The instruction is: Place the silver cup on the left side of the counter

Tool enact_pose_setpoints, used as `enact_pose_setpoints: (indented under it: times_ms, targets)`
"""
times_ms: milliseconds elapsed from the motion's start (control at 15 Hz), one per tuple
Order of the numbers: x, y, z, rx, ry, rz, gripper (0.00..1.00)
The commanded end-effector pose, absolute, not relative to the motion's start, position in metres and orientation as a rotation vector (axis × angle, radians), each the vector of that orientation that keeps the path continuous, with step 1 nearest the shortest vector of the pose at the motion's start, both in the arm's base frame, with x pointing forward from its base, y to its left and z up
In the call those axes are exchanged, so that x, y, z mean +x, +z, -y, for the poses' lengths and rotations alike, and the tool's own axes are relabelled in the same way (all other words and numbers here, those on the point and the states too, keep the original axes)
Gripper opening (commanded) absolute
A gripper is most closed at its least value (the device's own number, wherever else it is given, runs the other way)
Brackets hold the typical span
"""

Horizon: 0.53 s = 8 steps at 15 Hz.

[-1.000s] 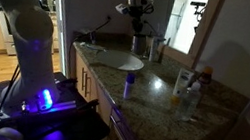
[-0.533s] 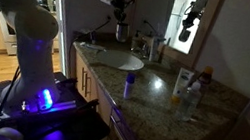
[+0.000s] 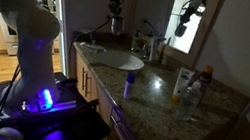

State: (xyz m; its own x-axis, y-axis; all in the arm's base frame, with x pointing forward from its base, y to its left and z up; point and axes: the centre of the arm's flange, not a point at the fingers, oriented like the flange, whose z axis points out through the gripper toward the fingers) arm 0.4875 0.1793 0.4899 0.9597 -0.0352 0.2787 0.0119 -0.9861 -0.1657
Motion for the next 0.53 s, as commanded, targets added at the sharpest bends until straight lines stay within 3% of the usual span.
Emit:
enact_pose_setpoints:
  times_ms: [0, 333, 467]
  targets:
    - [0.517, 0.483, -0.239, -2.999, -0.387, 0.12, 0.01]
    - [0.552, 0.485, -0.347, -3.097, -0.468, 0.306, 0.01]
    - [0.519, 0.476, -0.326, -3.072, -0.486, 0.282, 0.06]
